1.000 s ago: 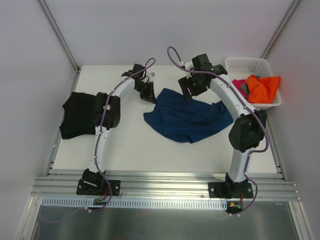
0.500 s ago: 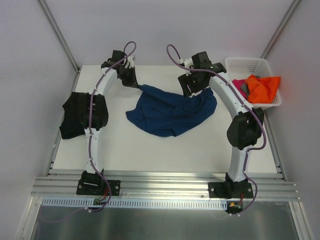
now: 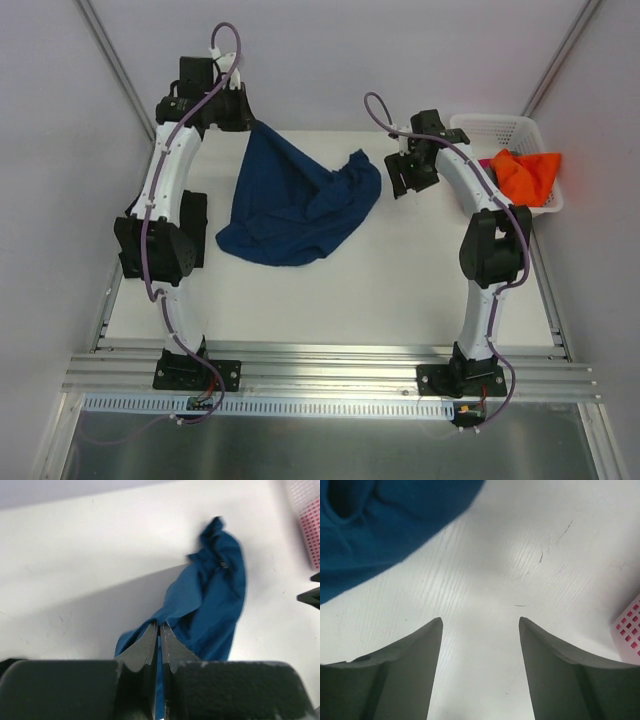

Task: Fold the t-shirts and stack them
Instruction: Flatten the tshirt out

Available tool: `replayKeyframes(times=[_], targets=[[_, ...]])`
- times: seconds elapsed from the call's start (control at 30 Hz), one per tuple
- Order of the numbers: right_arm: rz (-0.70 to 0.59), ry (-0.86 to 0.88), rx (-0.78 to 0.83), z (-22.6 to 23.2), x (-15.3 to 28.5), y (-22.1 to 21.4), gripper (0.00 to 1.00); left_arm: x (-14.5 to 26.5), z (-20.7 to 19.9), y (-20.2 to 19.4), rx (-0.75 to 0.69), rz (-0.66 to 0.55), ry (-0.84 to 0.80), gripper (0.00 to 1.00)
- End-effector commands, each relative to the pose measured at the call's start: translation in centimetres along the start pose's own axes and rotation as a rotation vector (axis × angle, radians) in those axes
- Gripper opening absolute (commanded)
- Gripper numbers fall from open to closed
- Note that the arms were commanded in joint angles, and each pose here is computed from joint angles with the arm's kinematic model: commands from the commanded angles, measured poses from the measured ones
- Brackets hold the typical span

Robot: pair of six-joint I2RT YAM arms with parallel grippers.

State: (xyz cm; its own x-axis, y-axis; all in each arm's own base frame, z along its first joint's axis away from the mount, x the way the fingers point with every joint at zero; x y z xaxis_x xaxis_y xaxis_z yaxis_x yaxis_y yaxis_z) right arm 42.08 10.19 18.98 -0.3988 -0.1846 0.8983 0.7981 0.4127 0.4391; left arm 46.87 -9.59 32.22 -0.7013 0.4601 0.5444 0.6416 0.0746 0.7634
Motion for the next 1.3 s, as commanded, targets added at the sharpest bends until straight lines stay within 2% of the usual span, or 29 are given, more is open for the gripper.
replayKeyframes(times=[0.0,0.13,0.33,0.47,0.6,0.8,1.0,1.17,1.27], targets=[[-0.08,0.017,-0.009,1.0,1.2,2.2,0.66,5.2,-2.6,2.9,-0.099,-0.129,-0.04,0.0],[-0.131,0.043,-0.045,1.2,1.4,3.8,0.66,6.2,-3.1,1.1,-0.08,-0.092,-0.05,0.0],[-0.221,0.154,-0.05,3.7,0.8,7.8,0.66,3.2,-0.6,-7.5,0.032,0.173,-0.025,0.0],[-0.262,0.291,-0.066,6.4,-0.5,9.6,0.66,1.1,0.3,-10.6,0.099,0.288,-0.066,0.0],[-0.295,0.439,-0.125,8.6,-1.2,11.1,0.67,-0.7,0.5,-10.9,0.137,0.323,-0.071,0.0],[-0.26,0.649,-0.225,11.2,-3.7,11.7,0.67,-3.8,1.6,-12.7,0.17,0.403,-0.071,0.0],[-0.219,0.709,-0.288,13.9,-8.2,12.0,0.66,-5.1,0.9,-14.0,0.146,0.447,-0.072,0.0],[-0.124,0.785,-0.335,16.7,-11.2,10.7,0.65,-4.6,0.1,-13.9,0.12,0.444,-0.063,0.0],[-0.051,0.775,-0.373,17.1,-12.6,9.3,0.66,-3.8,0.0,-13.7,0.111,0.436,-0.043,0.0]])
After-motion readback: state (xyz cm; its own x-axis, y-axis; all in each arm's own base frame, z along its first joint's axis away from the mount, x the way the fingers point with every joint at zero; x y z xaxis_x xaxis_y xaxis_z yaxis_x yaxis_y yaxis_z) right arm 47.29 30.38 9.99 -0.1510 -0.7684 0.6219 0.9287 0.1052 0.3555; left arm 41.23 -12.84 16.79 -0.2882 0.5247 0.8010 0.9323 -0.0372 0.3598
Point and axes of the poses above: each gripper's point midway between its finger pads, its own x axis back along the fingers, its own z axis along the line the jaws close on, y = z × x, the point moved 7 cm from there along x, back along the fingers, and after that the axes turned 2 degrees about x, right-handed, at the moved point
